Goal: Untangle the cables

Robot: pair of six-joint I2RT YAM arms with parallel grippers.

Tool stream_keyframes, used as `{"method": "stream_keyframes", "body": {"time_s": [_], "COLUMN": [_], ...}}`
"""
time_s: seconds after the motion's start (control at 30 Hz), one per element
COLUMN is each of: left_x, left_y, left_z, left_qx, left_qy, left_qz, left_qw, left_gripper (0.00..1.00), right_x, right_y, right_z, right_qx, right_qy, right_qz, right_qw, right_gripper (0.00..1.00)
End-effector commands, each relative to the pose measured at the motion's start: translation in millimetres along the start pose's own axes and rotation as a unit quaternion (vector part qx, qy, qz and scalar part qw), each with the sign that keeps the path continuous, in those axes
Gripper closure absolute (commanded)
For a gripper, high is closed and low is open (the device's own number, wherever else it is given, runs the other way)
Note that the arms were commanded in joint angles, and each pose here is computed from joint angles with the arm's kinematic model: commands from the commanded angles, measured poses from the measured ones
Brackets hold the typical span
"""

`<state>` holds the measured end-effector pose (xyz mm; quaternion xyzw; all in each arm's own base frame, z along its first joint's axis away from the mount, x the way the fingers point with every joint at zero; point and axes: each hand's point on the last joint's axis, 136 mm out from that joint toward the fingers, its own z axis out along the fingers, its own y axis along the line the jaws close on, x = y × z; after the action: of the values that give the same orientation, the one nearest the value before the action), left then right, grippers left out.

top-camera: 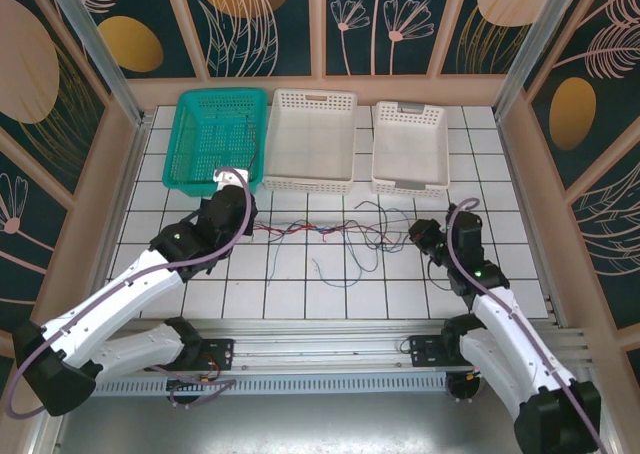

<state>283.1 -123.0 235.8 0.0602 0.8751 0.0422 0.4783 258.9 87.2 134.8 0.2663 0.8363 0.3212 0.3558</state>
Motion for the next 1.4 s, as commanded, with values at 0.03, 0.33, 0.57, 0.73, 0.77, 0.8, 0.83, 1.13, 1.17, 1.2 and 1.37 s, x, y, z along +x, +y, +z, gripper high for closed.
{"method": "stream_keyframes", "body": {"time_s": [0.03,0.33,0.57,0.73,0.77,0.8,0.83,1.13,1.17,1.2,1.37], "left_x": [4,26,29,30,31,33,34,39,40,41,48], "left_y": [25,25,31,33,33,32,32,25,24,22,7], "left_z": [-1,13,15,16,17,18,19,24,25,26,31], "left_qx": [-0.052,-0.060,-0.075,-0.080,-0.080,-0.077,-0.077,-0.063,-0.061,-0.057,-0.022], "left_qy": [-0.002,0.014,0.016,0.018,0.020,0.023,0.026,0.037,0.039,0.041,0.059], "left_qz": [0.016,0.024,0.025,0.023,0.024,0.024,0.027,0.027,0.027,0.027,0.026], "left_qw": [0.999,0.998,0.997,0.996,0.996,0.996,0.996,0.997,0.997,0.997,0.998], "left_gripper": [1.00,1.00,1.00,1.00,1.00,1.00,1.00,1.00,1.00,1.00,1.00], "right_x": [-16,-70,-110,-123,-125,-128,-131,-133,-133,-132,-138], "right_y": [-5,27,73,110,115,121,125,163,168,175,201], "right_z": [-22,-79,-137,-174,-180,-187,-193,-208,-208,-207,-203], "right_qx": [0.019,0.023,0.016,-0.005,-0.006,-0.009,-0.007,-0.062,-0.072,-0.086,-0.132], "right_qy": [-0.010,-0.083,-0.157,-0.178,-0.182,-0.187,-0.194,-0.179,-0.174,-0.167,-0.145], "right_qz": [-0.010,-0.036,-0.073,-0.102,-0.107,-0.113,-0.117,-0.135,-0.136,-0.138,-0.146], "right_qw": [1.000,0.996,0.985,0.979,0.977,0.976,0.974,0.973,0.973,0.972,0.970], "right_gripper": [1.00,1.00,1.00,1.00,1.00,1.00,1.00,1.00,1.00,1.00,1.00]}}
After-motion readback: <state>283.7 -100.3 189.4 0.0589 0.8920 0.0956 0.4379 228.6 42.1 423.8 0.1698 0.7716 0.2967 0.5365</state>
